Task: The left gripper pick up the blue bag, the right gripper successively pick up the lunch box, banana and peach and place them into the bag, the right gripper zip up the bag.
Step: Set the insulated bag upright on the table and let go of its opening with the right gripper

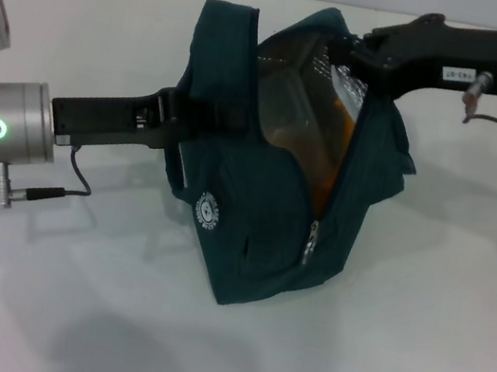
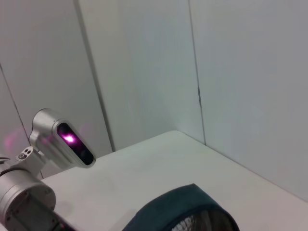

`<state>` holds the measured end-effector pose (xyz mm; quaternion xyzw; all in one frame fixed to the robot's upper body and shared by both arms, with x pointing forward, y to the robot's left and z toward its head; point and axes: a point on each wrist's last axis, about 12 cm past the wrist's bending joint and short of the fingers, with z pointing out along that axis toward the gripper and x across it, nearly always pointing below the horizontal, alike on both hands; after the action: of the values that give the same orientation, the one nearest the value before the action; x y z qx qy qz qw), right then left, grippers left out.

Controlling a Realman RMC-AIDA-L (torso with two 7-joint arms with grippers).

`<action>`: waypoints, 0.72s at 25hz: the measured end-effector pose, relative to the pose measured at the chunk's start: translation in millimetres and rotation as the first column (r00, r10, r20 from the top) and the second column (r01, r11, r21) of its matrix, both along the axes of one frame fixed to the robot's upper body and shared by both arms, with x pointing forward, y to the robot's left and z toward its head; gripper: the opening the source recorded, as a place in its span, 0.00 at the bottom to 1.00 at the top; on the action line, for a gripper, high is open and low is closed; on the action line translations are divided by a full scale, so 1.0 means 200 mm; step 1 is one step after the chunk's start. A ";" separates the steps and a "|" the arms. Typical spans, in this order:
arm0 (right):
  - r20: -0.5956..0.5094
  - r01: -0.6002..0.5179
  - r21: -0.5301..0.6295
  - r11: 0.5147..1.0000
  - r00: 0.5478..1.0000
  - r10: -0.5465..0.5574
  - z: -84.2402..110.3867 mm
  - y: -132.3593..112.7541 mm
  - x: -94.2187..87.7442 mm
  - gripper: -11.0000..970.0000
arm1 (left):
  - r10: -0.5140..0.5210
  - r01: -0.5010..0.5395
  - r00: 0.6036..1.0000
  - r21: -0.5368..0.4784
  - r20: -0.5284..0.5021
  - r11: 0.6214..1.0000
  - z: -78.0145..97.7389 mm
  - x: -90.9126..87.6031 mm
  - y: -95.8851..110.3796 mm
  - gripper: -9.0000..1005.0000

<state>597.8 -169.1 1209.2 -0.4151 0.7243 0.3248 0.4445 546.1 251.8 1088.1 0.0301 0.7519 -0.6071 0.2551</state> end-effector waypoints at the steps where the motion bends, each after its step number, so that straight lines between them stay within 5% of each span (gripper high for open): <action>1: -0.004 -0.004 0.002 1.000 1.000 0.004 0.00 0.01 0.01 0.02 | 0.000 0.000 1.000 0.000 0.000 1.000 0.00 0.00 0.00 0.04; 18: 0.023 -0.020 0.130 0.991 1.000 0.017 0.04 -0.05 0.01 0.25 | 0.021 -0.021 1.000 -0.001 -0.011 1.000 -0.03 -0.03 0.03 0.04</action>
<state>600.5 -178.3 1216.7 -0.3956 0.6928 0.3708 0.4754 539.1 258.1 1082.4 0.0184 0.7532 -0.6051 0.2573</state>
